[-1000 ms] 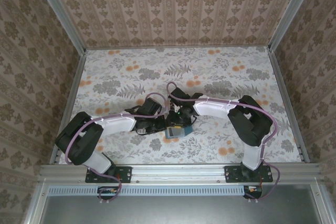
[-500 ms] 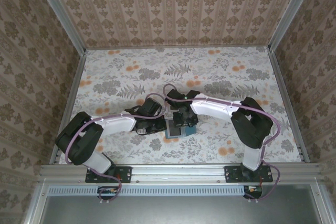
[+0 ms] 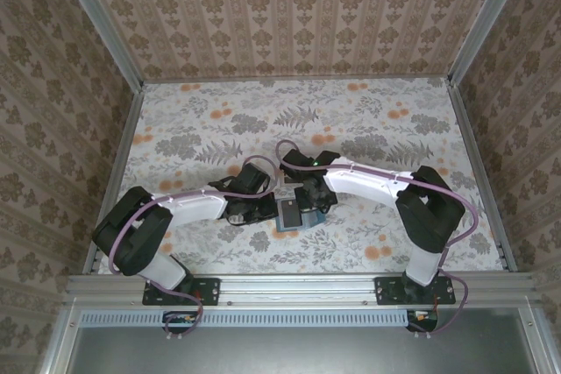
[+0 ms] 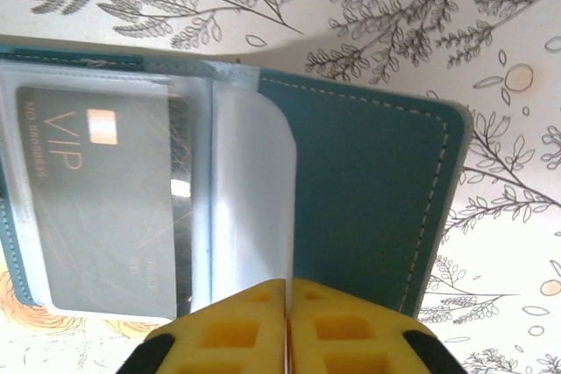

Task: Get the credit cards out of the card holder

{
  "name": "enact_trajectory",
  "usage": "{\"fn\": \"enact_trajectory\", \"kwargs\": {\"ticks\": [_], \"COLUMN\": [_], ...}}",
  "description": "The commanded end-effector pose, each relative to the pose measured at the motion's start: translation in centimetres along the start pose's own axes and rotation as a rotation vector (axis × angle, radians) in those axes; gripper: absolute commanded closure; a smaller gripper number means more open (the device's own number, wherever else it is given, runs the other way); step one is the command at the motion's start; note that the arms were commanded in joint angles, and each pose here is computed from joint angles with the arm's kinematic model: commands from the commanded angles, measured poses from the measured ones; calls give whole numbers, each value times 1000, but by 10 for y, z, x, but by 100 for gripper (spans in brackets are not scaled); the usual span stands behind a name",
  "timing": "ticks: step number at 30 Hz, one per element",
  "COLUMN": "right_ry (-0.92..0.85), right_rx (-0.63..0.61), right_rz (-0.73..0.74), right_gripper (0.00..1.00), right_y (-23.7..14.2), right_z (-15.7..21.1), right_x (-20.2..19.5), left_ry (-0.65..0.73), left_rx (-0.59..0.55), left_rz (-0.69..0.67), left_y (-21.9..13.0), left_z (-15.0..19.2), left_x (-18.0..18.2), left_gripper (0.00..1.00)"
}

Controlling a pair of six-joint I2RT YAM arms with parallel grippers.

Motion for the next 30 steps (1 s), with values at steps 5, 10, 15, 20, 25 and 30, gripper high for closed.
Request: {"fn": "enact_trajectory", "kwargs": {"ticks": [5,10,15,20,25,30], "right_ry": [14,28,26,30,55,86], "right_rx": [23,42,47,31,35,17], "right_rz": [30,60,126,149,87,-52], "right_gripper": [94,87,65,62,64,69], "right_y": [11,21,20,14,14,16], "right_z": [11,18,24,25,26,24], "right_x": [-15,-24,-35,-42,-41,-29], "left_ry": [-5,-8,-8,-5,2,23], "left_rx": [37,46,46,45,34,11], "left_rz": [-58,-63,-60,-59,-52,-29], "left_y": [4,4,4,3,-3,-12], "left_z": [5,6,5,4,1,-5], "left_x": [21,24,23,21,15,1], "left_gripper": [91,91,91,91,91,91]}}
Point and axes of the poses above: each hand's point on the last joint's axis, 136 mm out from that joint toward the fingers, its own y axis out along the fingers, its own x axis along the line the jaws close on, z = x × y, the point moved 4 cm from there along -y, back along the fingers, and after that the axes turned 6 degrees about -y, right-handed, at the moved point
